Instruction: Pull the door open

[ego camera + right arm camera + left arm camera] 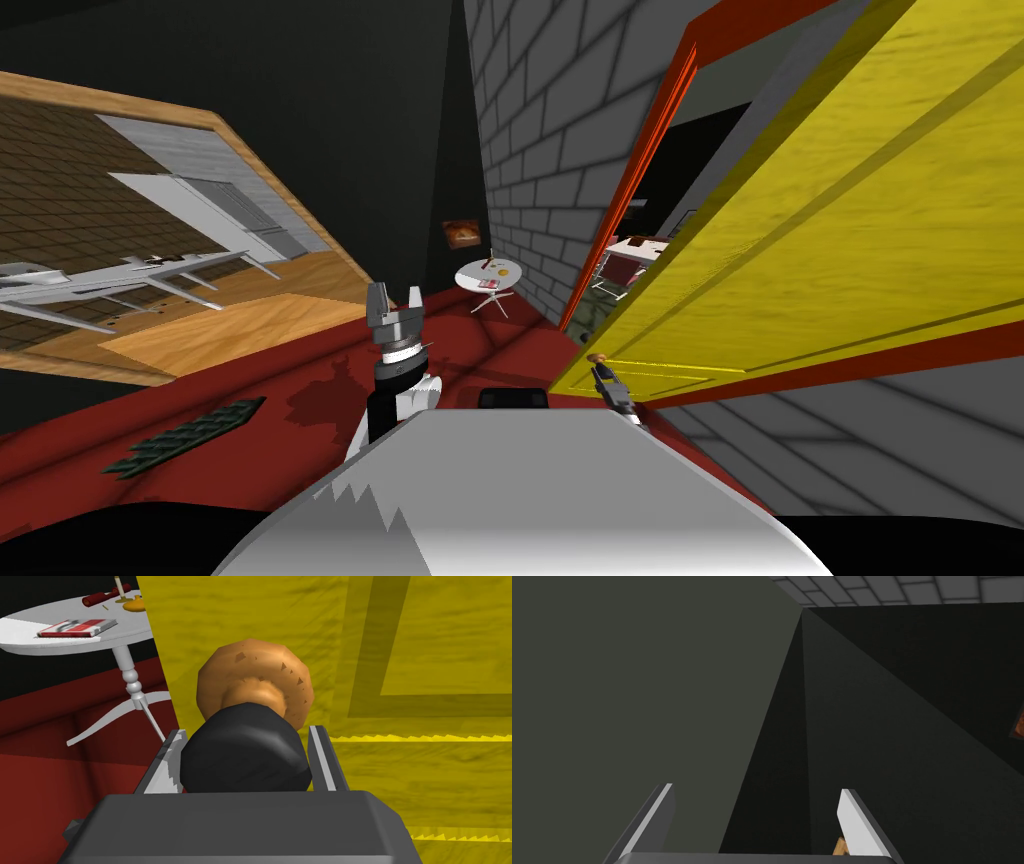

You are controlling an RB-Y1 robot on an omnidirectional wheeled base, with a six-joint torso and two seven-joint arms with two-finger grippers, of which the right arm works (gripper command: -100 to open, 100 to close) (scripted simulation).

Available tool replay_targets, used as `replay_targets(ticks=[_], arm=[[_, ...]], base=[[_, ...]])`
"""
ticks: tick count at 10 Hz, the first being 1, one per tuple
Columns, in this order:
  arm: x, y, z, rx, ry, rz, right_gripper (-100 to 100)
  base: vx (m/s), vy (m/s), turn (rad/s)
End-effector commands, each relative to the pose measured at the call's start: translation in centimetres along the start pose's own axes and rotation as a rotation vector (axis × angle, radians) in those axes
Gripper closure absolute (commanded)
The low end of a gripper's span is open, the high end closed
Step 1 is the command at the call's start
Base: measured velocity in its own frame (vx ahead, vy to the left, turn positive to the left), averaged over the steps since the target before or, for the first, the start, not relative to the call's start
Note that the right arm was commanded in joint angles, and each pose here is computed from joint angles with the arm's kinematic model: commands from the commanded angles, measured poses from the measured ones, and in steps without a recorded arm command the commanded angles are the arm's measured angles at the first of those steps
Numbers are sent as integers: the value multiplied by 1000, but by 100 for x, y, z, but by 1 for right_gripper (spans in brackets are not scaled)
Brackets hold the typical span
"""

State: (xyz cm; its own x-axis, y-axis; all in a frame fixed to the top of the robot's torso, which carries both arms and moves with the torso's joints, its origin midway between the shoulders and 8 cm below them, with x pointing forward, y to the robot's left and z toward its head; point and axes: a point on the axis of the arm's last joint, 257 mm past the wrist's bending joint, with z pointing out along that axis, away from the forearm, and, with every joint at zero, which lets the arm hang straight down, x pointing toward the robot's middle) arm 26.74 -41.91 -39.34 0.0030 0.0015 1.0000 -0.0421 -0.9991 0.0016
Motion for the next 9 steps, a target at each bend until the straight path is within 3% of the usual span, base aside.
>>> replay_targets(ticks=[1,9], arm=[[-4,-4,-44,11,-2,0,100],[0,-18,-142,56,-1,2,100]], base=[[-190,-25,114],[-178,-41,105]])
